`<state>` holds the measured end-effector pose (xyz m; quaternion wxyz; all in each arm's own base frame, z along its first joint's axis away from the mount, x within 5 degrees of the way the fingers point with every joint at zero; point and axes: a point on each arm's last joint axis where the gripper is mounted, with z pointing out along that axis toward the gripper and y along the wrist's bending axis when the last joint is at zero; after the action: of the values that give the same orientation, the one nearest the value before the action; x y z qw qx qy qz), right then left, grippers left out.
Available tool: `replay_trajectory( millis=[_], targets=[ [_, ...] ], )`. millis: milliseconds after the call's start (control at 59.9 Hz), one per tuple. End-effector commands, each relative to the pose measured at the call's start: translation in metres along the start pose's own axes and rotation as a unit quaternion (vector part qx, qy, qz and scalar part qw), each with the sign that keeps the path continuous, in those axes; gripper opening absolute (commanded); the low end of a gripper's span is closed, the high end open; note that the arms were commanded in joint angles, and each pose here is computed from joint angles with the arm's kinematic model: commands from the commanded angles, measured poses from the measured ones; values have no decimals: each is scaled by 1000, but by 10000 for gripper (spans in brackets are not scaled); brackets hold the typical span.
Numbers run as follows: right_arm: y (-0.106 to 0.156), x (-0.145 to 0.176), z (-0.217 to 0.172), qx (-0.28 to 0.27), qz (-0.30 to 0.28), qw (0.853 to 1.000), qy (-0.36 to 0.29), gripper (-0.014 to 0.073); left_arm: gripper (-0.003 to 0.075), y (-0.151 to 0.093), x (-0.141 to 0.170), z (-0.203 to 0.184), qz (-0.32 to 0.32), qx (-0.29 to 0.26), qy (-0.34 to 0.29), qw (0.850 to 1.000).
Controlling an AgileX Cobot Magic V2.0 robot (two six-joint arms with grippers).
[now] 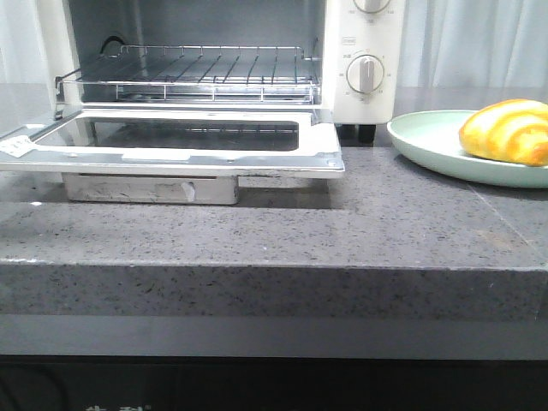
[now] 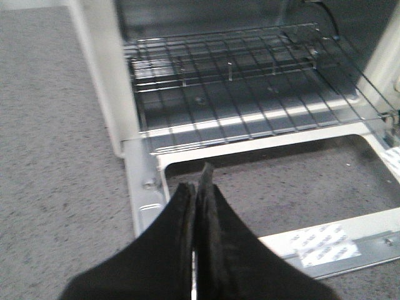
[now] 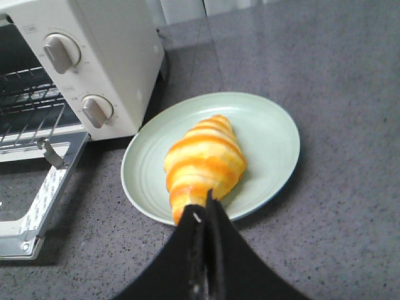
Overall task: Put bread in oven
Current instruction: 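Lower the right gripper onto the striped bread roll on the plate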
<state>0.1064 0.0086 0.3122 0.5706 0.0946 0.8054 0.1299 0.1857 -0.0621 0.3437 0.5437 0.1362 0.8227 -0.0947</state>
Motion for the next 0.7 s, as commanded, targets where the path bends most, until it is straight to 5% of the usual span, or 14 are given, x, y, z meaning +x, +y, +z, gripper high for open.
replay_trajectory(
  millis=[0,367,685],
  targets=[
    [1,-18,21,6,47,999,-3,-60,-21,12,3,-20,-17,-34,-75,996],
    [-6,-32,113,41,151,983,92,-6,-20,25,61,-72,-35,-119,-150,981],
    [-6,-51,150,44,165,980,99,551,-20,24,62,-76,-34,-119,-158,980]
  ],
)
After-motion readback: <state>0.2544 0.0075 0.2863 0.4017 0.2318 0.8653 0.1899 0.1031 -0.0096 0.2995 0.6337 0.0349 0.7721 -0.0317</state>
